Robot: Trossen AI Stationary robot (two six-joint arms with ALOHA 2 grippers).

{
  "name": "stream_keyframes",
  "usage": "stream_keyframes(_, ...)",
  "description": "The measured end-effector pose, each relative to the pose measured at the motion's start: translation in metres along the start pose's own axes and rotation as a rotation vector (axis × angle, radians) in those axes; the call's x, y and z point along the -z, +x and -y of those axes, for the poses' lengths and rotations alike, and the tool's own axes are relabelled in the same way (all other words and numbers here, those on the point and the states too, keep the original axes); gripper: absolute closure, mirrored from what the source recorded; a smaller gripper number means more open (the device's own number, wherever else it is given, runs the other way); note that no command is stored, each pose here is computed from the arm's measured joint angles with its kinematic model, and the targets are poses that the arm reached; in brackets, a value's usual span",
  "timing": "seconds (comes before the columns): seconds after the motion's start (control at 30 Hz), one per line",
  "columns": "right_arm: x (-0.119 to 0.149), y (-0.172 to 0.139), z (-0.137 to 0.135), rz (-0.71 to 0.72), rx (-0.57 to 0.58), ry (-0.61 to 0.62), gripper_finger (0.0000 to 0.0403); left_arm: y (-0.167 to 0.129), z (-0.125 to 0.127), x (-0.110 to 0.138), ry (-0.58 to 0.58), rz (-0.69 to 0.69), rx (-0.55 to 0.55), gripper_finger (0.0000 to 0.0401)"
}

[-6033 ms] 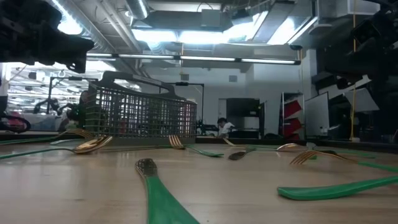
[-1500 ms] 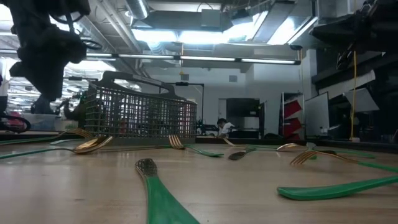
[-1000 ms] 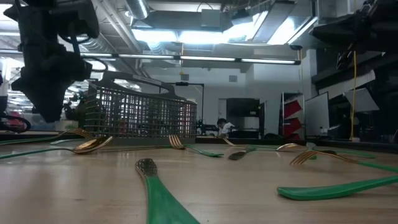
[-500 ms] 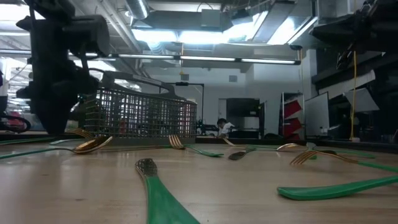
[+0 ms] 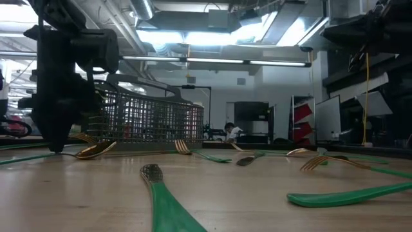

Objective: Sort silverware
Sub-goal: Put the middle left green-gold fork into the silverware basket

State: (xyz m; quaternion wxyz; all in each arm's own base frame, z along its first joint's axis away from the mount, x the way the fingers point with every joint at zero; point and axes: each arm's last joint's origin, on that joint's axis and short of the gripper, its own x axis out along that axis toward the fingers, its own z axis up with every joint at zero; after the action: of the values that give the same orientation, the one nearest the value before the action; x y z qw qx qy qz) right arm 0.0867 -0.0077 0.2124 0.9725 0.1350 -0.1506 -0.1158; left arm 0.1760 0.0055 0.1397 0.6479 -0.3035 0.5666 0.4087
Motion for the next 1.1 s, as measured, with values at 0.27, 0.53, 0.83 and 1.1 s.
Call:
stream_keyframes(0.27,0.0,0.0,0.0,0.0,0.0,0.0,0.037,-0.01,-0.002,0.0,-0.039,0.002,0.07,0.0392)
stream_keyframes(0.53,0.0,0.0,0.0,0.0,0.0,0.0,0.037,-0.026,-0.009,0.002,-0.073,0.0,0.184,0.0395)
stream_keyframes(0.83,0.0,0.0,0.0,0.0,0.0,0.0,0.037,-0.051,-0.017,0.01,-0.065,-0.14,0.458,0.0396)
stream_keyframes(1.1,0.0,0.0,0.0,0.001,0.004,0.0,0.037,-0.088,-0.017,0.006,0.018,-0.027,0.887,0.0396)
